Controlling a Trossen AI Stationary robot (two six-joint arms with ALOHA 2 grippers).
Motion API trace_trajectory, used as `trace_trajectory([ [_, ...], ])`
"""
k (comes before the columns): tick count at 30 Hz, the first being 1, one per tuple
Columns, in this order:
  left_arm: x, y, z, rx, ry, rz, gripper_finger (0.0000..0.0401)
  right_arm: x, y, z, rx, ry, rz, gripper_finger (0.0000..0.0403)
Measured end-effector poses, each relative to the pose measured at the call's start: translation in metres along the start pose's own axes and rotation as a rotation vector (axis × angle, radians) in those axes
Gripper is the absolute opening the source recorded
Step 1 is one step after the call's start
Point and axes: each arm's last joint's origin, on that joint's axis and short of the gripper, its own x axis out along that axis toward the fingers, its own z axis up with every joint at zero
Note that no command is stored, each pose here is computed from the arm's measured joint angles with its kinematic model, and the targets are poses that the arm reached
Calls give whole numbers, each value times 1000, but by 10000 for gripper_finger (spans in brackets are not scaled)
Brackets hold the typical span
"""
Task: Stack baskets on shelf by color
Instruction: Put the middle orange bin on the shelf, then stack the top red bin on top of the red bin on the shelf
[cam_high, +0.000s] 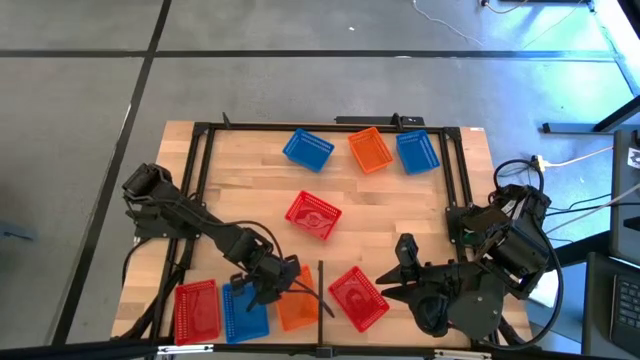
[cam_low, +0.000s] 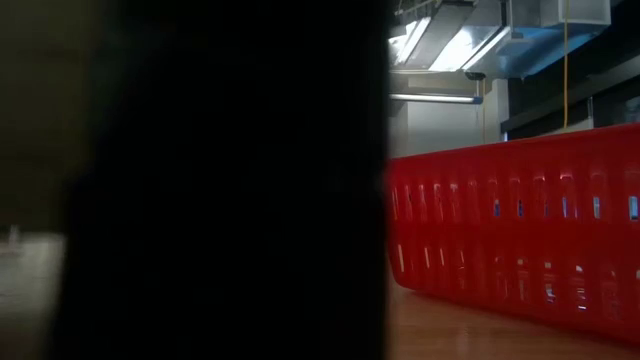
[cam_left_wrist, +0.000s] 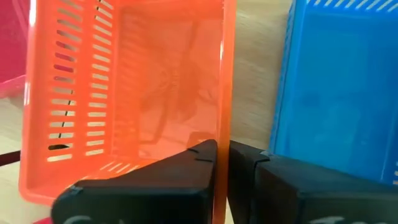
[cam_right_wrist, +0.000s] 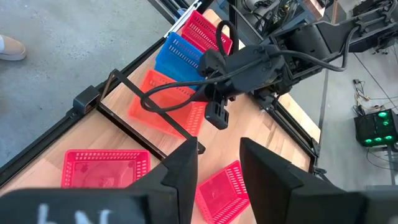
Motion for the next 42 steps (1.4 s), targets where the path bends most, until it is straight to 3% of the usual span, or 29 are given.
trace_trajectory([
  [7, 0, 1, 1, -3, -8, 7, 45, 0, 0, 0, 1, 0, 0, 122],
  [13, -3, 1, 5, 4, -18, 16, 48, 0, 0, 0, 1, 0, 0, 122],
  [20, -33, 8, 33, -81, -87, 106, 47, 0, 0, 0, 1, 0, 0, 122],
  [27, -75, 5, 44, -221, 47, 171, 47, -3, -2, -3, 38, 21, -21, 122],
  [33, -130, 11, 48, -537, -28, 261, 47, -21, -27, -23, 373, 75, -197, 122],
  [37, -164, 14, 41, -702, -97, 404, 47, -36, -56, -39, 589, 59, -316, 122],
  [42, -201, 11, 21, -949, -151, 611, 47, -47, -94, -67, 854, 101, -358, 122],
])
